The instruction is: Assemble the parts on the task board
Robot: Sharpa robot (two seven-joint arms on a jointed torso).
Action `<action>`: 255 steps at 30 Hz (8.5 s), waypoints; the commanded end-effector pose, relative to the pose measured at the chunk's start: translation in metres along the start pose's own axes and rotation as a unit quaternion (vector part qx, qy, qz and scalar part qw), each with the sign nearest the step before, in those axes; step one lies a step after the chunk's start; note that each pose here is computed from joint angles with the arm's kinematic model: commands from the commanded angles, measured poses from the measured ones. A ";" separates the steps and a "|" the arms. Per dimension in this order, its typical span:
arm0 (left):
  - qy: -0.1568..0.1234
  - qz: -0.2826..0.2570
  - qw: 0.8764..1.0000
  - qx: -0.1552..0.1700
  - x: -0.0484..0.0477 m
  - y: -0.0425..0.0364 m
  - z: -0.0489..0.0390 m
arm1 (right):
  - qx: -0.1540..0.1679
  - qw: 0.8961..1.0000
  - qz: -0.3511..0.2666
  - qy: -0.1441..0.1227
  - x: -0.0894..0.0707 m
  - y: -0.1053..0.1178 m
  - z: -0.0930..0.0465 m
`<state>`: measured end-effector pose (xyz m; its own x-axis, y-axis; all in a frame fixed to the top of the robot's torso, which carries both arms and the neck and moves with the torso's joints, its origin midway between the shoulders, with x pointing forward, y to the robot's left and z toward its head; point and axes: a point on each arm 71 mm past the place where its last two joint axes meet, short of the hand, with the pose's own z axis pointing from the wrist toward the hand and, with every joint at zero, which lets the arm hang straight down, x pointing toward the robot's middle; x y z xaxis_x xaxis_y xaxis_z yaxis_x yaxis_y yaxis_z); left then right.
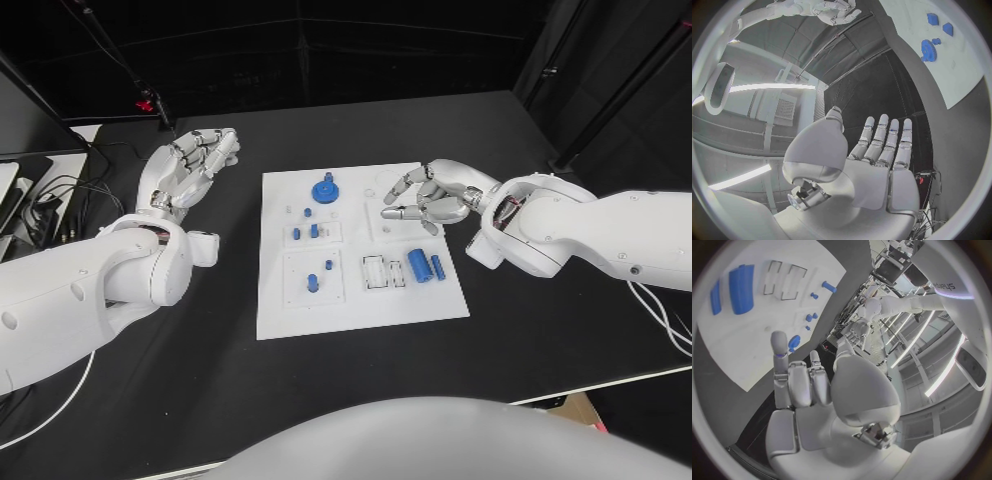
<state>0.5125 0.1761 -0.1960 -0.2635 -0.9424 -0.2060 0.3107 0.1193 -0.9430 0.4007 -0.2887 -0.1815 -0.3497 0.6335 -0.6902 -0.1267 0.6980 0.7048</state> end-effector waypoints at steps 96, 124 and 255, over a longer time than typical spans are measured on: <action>0.001 -0.007 0.999 0.033 -0.0036 -0.0021 -0.0032 | 0.209 0.924 -0.292 0.129 0.064 -0.022 0.005; 0.001 -0.008 1.000 0.029 -0.0052 -0.0007 -0.0037 | 0.188 0.973 -0.114 0.068 0.057 -0.021 -0.001; 0.009 -0.014 1.000 0.018 -0.0014 0.0024 -0.0021 | 0.186 0.974 -0.062 0.111 0.071 -0.001 0.005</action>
<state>0.5129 0.1795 -0.2029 -0.2799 -0.9408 -0.1910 0.2909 0.1064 -0.9508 0.3803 -0.2427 -0.2328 -0.5487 0.5018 -0.6686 0.1624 0.8486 0.5036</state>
